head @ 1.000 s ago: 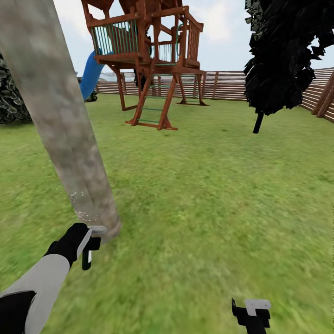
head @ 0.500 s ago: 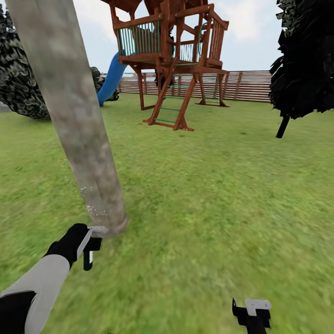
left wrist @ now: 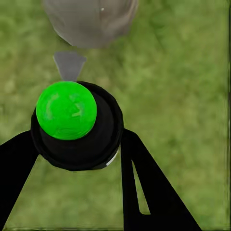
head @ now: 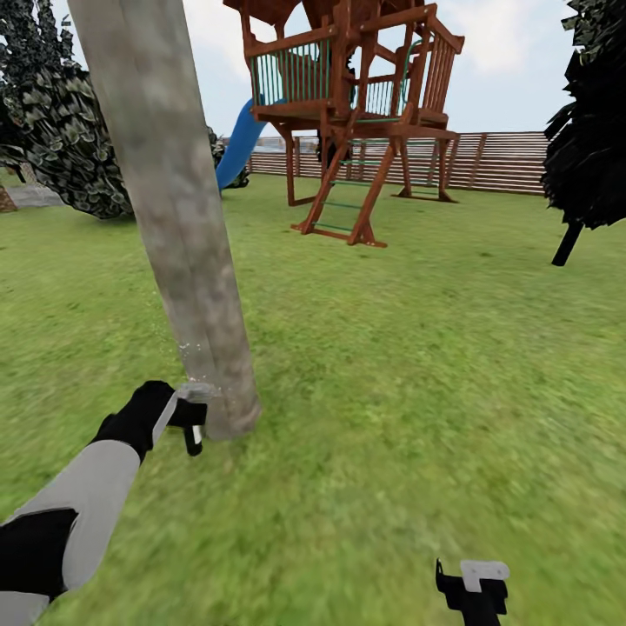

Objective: In the garden, pick up the pesticide atomizer on the floor and spray pesticide onto both trees until each tree trunk is fully covered.

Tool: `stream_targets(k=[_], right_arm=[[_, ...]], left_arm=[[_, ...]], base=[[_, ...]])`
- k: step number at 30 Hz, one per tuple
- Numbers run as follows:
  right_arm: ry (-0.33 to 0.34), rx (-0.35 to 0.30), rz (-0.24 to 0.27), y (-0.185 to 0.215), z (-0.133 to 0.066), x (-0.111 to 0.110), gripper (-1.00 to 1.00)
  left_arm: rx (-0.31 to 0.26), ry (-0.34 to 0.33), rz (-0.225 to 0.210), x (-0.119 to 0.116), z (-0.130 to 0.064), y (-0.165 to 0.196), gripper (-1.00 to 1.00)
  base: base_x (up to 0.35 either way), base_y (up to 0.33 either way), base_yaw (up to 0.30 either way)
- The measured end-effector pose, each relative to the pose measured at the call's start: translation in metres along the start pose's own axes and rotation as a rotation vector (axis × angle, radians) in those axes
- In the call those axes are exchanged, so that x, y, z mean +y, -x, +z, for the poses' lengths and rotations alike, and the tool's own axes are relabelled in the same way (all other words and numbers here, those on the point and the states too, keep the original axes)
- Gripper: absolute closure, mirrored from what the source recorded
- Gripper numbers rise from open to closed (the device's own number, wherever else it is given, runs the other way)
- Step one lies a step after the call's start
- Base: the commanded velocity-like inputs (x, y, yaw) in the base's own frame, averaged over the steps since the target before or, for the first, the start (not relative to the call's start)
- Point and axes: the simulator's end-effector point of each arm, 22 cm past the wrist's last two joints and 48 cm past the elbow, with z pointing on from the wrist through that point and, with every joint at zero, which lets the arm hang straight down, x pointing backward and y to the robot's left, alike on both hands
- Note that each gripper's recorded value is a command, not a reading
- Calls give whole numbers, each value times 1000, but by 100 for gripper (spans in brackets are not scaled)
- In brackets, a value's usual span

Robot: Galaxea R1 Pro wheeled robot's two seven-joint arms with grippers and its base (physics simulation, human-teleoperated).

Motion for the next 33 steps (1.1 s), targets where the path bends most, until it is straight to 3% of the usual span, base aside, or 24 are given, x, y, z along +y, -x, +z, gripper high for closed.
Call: stream_targets(k=[3, 4, 5, 6, 8, 10, 13, 17, 20, 25, 33], right_arm=[[0, 0, -1, 0, 0, 0, -100], [0, 1, -1, 0, 0, 0, -100], [1, 3, -1, -1, 0, 0, -100], [2, 3, -1, -1, 0, 0, -100], [2, 3, -2, -1, 0, 0, -100], [2, 3, -2, -1, 0, 1, -100], [2, 2, -2, -1, 0, 0, -100], [2, 1, -1, 0, 0, 1, -100], [2, 1, -1, 0, 0, 1, -100], [2, 2, -1, 0, 0, 1, -100], [3, 2, -2, -1, 0, 1, -100]], left_arm=[[8, 52, -9, 36, -22, 26, 100], [14, 50, 4, 35, -21, 24, 100], [26, -11, 82, 3, -20, 25, 100], [26, -16, 92, 2, -21, 26, 100], [26, 17, 98, 23, -24, 27, 100], [28, 66, 80, 62, -29, 25, 100], [-17, 51, 78, 55, -37, 42, 100], [-78, 24, 93, 29, -55, 73, 100], [-68, 40, 82, 31, -73, 91, 100], [-64, 48, 79, 37, -74, 90, 100], [-98, 45, 86, 31, -85, 105, 100]], base=[[0, 0, 0], [0, 0, 0], [0, 0, 0], [0, 0, 0], [0, 0, 0], [-17, -5, 0], [-204, -98, 0], [-16, -7, 227], [-1, 0, 274], [0, -29, 146], [0, -256, 3]])
